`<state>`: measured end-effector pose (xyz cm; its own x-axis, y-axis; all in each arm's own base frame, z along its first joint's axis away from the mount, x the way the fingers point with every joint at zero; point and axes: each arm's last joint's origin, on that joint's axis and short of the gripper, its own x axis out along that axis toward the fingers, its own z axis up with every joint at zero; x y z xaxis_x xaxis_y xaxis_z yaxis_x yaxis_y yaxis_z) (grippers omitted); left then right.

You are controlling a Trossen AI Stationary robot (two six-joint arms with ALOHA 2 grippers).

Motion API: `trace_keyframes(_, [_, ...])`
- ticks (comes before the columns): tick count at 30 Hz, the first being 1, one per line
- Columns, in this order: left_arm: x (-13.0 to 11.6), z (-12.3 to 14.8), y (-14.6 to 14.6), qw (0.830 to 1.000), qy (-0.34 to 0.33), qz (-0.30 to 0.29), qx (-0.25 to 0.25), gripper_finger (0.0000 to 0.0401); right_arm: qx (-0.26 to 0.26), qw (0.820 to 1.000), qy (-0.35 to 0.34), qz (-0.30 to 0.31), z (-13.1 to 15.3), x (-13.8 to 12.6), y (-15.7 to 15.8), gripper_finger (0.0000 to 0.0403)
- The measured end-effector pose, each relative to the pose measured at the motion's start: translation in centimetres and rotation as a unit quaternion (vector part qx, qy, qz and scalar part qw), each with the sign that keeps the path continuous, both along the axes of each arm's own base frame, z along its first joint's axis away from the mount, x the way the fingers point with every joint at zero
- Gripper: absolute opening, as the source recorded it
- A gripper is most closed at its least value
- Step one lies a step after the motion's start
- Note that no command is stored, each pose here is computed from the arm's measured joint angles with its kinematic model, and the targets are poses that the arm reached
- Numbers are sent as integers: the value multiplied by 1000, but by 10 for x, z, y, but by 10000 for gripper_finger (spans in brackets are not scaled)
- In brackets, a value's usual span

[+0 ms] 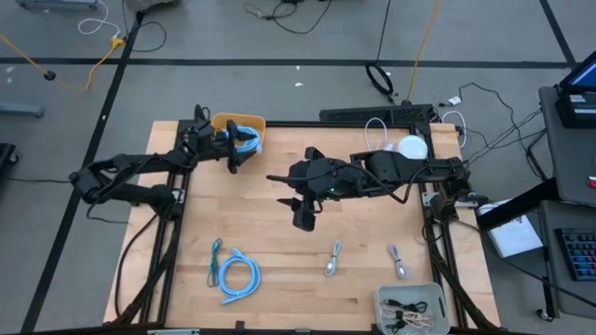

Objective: Pick & Place USB Port
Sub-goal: Put the right blue hdmi cable into the yellow bin

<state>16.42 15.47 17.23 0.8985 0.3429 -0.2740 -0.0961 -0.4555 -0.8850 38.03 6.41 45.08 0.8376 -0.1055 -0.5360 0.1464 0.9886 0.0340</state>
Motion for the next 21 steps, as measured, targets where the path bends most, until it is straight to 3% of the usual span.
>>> trace_keyframes(5, [3, 2, -3, 1000, -8, -18, 5, 205, 0, 1000, -1, 0, 0, 0, 0, 224])
trace_keyframes(10, [5, 0, -5, 999, 13, -19, 23, 40, -4, 1000, -1, 3, 0, 0, 0, 224])
trace_keyframes(11, [5, 0, -5, 999, 14, -17, 25, 21, -4, 1000, -1, 3, 0, 0, 0, 224])
trace_keyframes(21, [3, -10, -8, 997, 71, 1, 19, 2, -9, 1000, -3, 6, 1, 1, 0, 224])
